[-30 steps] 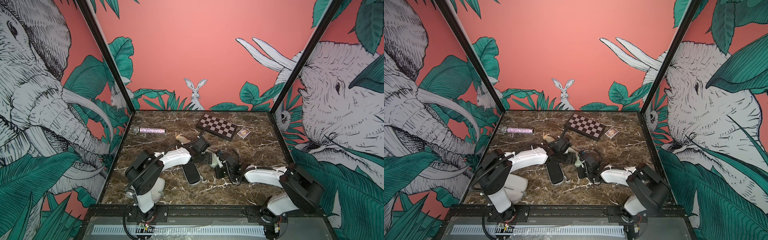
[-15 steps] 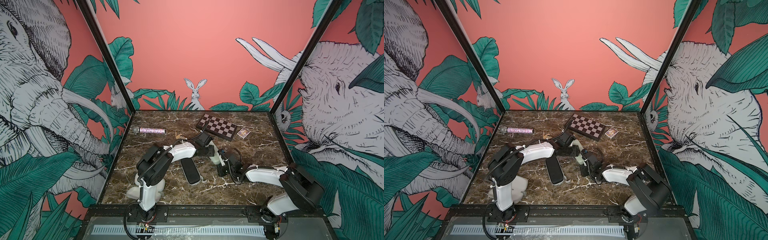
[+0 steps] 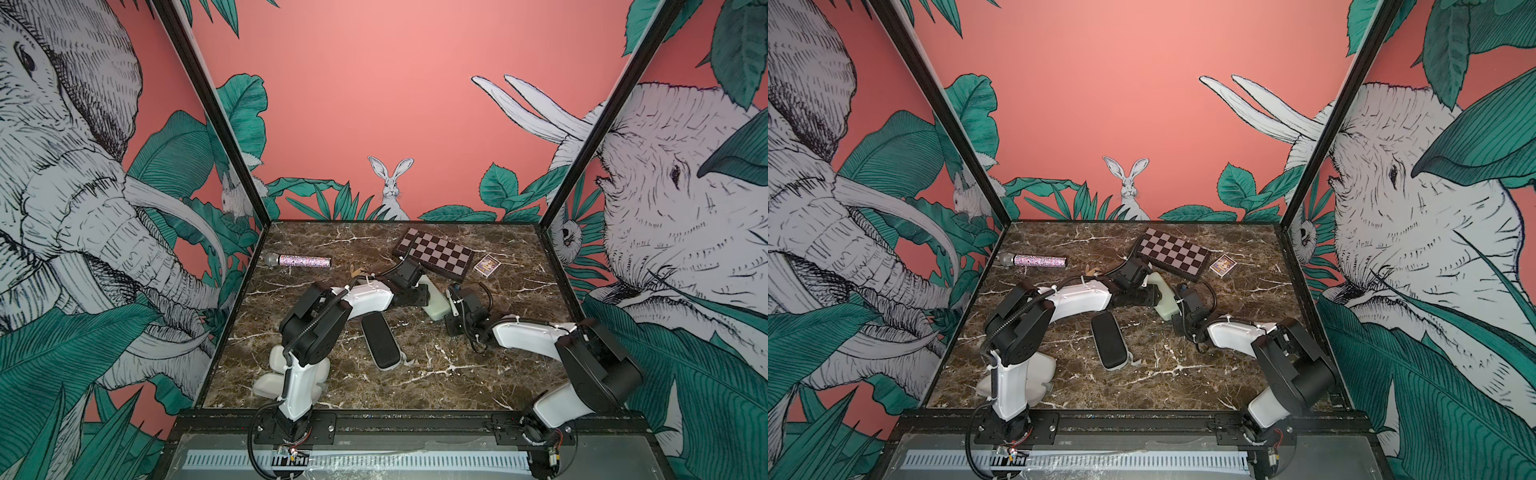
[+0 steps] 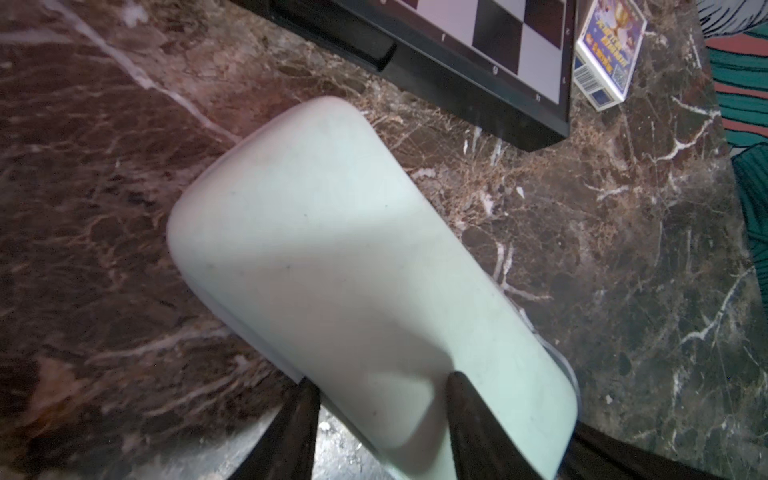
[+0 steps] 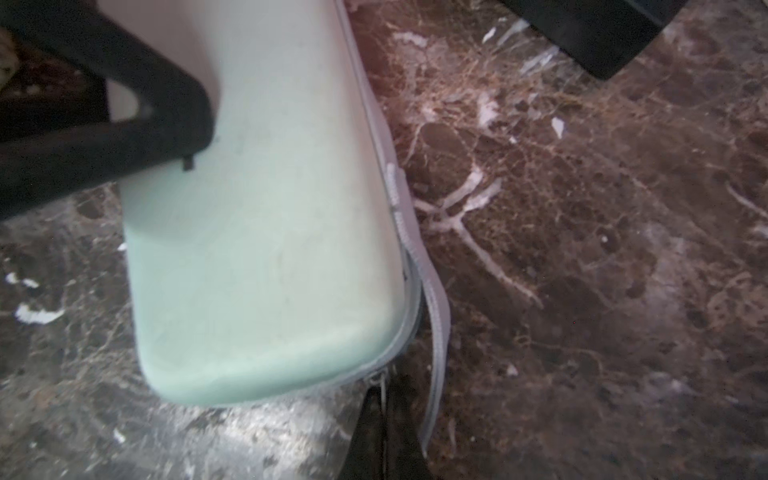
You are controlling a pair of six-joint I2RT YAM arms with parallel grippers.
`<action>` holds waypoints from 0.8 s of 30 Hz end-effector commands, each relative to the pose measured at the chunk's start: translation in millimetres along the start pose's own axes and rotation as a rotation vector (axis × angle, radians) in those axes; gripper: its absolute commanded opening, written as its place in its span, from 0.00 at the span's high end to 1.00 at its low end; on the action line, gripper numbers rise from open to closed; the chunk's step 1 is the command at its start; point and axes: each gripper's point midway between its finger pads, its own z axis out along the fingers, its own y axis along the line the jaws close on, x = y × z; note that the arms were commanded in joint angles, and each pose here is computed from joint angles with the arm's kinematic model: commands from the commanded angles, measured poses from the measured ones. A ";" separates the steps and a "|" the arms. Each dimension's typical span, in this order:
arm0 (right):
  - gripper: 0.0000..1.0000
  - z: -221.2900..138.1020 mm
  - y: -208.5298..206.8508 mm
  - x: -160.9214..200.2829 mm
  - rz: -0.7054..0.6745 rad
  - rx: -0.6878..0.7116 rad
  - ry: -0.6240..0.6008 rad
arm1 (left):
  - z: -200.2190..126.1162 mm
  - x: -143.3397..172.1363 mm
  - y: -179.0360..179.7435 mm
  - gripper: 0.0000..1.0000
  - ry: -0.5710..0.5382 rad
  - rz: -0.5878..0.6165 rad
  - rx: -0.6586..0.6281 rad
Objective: Put umbrellas into zippered umbrella sleeves
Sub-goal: Zip the zipper on the umbrella sleeve.
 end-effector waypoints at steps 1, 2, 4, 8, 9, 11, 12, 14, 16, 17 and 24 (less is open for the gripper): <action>1.00 6.4 -11.0 -8.0 0.039 0.051 -0.012 | 16.8 65.5 72.9 0.51 0.210 0.007 -0.240; 1.00 9.1 -12.1 -8.0 0.055 0.052 -0.010 | 17.5 67.2 73.5 0.51 0.216 0.008 -0.240; 1.00 14.5 -13.5 -3.1 0.081 0.055 0.005 | 19.1 69.3 74.5 0.51 0.221 0.005 -0.240; 1.00 15.7 -15.8 -4.7 0.141 0.035 -0.004 | 20.2 69.7 74.1 0.51 0.222 0.005 -0.233; 1.00 15.4 -15.7 -6.1 0.150 0.027 -0.009 | 20.4 69.7 73.9 0.51 0.224 0.006 -0.233; 1.00 14.6 -14.3 -8.6 0.153 0.016 -0.012 | 20.9 68.6 72.2 0.51 0.225 0.008 -0.225; 1.00 14.0 -13.7 -8.7 0.154 0.012 -0.011 | 21.2 68.5 71.4 0.51 0.226 0.009 -0.223; 1.00 13.1 -13.2 -6.9 0.162 0.007 -0.010 | 21.3 69.2 70.9 0.50 0.229 0.008 -0.218; 1.00 13.0 -14.6 -3.4 0.171 0.009 -0.009 | 21.7 69.1 69.1 0.48 0.230 0.009 -0.209; 1.00 13.5 -15.2 -0.5 0.174 0.011 -0.003 | 22.3 68.5 67.1 0.47 0.231 0.010 -0.199; 1.00 -1.7 -22.3 8.3 0.222 0.013 -0.021 | 27.3 65.5 41.6 0.46 0.238 0.055 -0.142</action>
